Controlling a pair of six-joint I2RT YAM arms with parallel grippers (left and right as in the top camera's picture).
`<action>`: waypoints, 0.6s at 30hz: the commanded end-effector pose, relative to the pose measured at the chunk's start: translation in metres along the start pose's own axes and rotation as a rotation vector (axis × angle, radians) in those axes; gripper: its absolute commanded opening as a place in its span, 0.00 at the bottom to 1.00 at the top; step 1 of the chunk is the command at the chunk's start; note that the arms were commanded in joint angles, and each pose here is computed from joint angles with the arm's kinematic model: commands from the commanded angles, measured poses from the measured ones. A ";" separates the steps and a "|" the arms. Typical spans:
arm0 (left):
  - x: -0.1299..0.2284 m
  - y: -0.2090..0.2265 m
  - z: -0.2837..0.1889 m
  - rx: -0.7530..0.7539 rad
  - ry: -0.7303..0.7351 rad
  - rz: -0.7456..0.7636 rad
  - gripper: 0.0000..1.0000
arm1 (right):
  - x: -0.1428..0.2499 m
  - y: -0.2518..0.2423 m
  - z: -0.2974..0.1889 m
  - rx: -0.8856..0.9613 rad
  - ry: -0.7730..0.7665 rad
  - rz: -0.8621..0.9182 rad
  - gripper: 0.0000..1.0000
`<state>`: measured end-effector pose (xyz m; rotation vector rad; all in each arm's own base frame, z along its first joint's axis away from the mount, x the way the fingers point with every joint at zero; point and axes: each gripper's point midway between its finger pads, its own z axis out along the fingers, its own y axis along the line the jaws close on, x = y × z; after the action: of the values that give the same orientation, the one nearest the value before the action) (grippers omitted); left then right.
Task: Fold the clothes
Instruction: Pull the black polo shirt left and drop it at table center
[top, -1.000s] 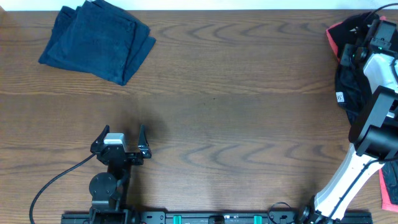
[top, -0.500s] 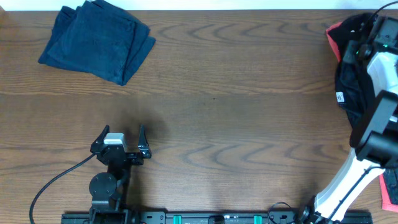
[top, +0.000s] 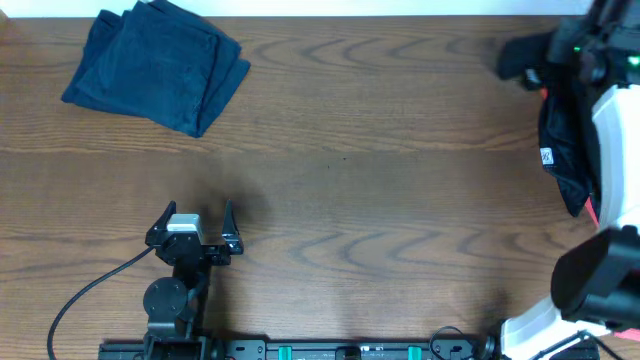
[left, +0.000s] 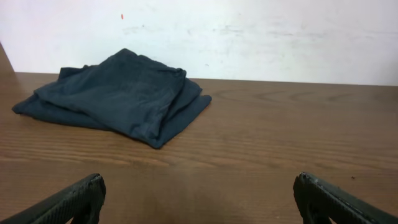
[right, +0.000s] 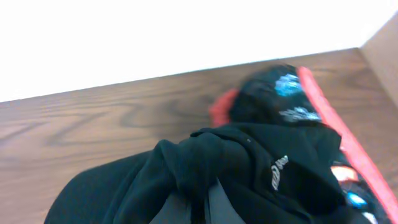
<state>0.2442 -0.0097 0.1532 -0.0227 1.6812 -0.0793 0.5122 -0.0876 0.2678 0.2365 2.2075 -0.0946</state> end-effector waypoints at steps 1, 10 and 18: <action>0.016 -0.001 0.001 0.007 0.041 0.007 0.98 | -0.018 0.058 -0.033 -0.128 -0.057 -0.015 0.01; 0.016 -0.001 0.001 0.007 0.041 0.007 0.98 | 0.054 0.239 -0.055 -0.446 0.116 -0.100 0.01; 0.016 -0.001 0.001 0.007 0.041 0.007 0.98 | 0.180 0.389 -0.072 -0.630 0.310 -0.267 0.01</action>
<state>0.2442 -0.0097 0.1532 -0.0224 1.6812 -0.0790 0.4472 0.2860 0.1933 -0.3830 2.4008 0.4452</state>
